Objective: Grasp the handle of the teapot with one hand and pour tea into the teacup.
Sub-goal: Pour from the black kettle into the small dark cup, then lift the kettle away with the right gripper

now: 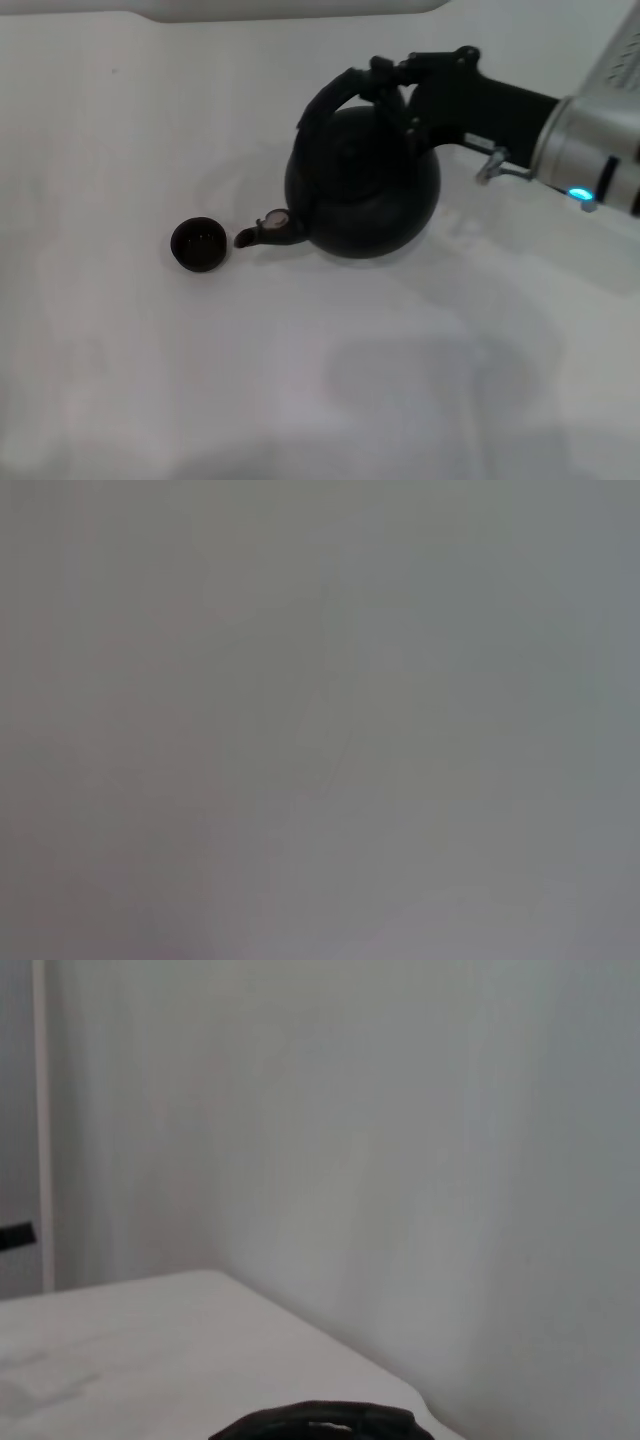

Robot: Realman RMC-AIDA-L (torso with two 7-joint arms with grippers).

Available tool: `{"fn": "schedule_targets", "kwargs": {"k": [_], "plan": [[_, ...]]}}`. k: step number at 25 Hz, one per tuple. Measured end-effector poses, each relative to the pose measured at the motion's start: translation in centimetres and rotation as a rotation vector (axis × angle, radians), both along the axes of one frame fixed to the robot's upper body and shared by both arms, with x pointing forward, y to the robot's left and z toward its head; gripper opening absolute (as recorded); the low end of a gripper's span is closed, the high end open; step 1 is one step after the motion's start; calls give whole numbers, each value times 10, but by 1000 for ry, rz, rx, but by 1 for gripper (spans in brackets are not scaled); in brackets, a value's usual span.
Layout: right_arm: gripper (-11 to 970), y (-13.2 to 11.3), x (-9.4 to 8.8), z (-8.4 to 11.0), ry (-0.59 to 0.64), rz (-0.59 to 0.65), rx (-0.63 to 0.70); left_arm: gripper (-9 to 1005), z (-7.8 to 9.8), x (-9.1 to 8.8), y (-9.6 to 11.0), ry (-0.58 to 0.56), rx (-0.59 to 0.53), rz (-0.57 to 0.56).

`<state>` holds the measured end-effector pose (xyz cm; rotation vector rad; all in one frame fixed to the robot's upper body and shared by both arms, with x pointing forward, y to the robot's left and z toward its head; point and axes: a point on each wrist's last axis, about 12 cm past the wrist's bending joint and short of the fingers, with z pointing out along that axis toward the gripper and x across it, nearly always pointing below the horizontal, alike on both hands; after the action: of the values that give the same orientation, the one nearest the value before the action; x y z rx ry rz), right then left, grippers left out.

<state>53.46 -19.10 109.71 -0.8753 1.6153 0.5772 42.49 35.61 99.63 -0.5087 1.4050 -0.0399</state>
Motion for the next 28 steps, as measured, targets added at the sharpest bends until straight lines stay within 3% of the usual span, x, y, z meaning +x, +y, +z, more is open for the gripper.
{"fn": "schedule_targets", "kwargs": {"k": [7, 16, 28], "plan": [[185, 26, 0, 3, -39, 23, -56, 882, 0, 1, -1, 2, 3, -10], [177, 47, 1, 8, -102, 25, -114, 880, -4, 9, -11, 61, 43, -149], [169, 52, 4, 10, -113, -1, -127, 877, -4, 12, -17, 72, 61, -208]]}}
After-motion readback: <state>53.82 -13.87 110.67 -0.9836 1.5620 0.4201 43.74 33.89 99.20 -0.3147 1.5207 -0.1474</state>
